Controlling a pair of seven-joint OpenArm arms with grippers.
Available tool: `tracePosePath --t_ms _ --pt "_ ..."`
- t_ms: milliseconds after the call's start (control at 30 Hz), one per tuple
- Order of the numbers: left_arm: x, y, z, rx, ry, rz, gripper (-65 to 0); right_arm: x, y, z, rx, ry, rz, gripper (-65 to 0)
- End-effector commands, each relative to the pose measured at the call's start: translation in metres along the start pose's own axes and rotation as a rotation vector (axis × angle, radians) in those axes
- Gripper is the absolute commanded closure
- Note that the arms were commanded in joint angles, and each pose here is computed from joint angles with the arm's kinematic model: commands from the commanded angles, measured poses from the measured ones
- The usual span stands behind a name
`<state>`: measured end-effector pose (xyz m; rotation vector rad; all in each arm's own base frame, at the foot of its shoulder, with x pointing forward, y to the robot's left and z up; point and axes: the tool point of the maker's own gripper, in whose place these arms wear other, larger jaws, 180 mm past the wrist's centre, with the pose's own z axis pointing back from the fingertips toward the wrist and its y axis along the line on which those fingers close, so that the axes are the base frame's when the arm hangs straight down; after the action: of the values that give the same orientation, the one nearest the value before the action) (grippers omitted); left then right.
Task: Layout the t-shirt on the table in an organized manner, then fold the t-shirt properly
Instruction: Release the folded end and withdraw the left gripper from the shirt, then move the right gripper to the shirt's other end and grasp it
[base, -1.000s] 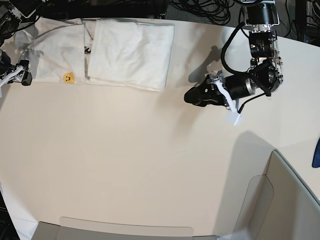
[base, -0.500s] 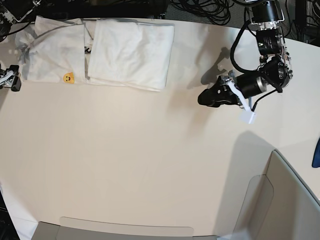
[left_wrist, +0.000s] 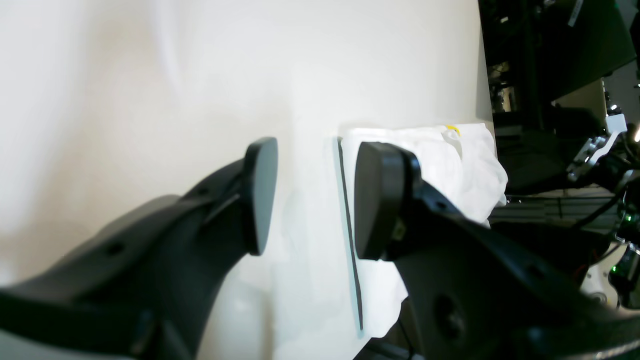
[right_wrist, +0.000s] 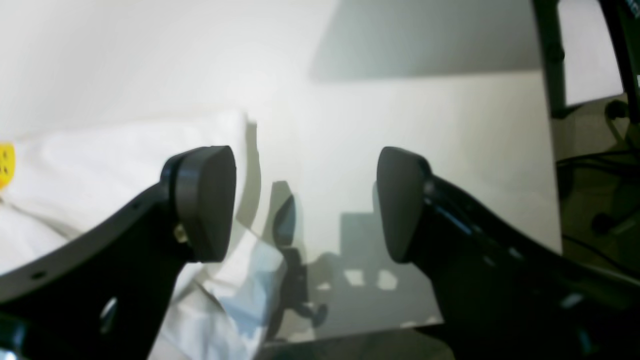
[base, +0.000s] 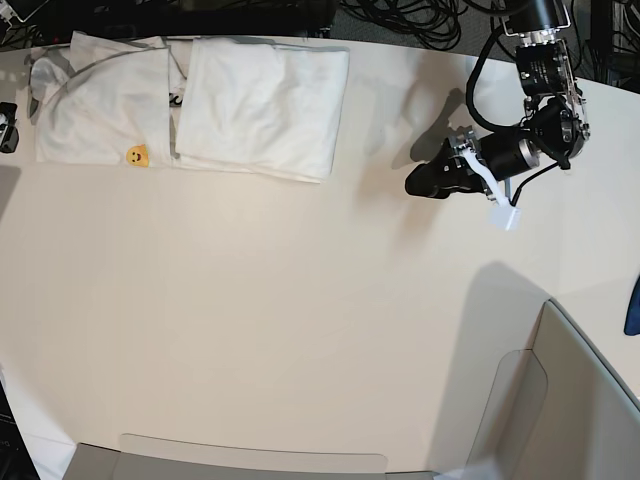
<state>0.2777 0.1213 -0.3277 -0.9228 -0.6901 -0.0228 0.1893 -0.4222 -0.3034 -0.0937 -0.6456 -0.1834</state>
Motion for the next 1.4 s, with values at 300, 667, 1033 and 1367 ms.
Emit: tracePosePath --t_ms 300,667,1033,1367 --pt "0.01 -0.002 0.008 -0.002 -0.024 -0.033 -23.1 -0.055 -0.02 -0.005 0.01 0.153 -0.056 -46.7" --pt "0.006 -0.007 0.002 -0.019 -0.001 -0.04 -23.1 -0.022 0.004 -0.008 0.215 -0.008 -0.141 -46.7" --pt "0.006 -0.008 0.001 -0.022 0.001 -0.043 -23.1 -0.017 0.022 0.006 0.352 -0.076 -0.179 -46.7" --pt "0.003 0.003 0.003 0.034 0.03 -0.067 -23.1 -0.028 0.059 -0.013 0.447 -0.028 -0.173 -46.7"
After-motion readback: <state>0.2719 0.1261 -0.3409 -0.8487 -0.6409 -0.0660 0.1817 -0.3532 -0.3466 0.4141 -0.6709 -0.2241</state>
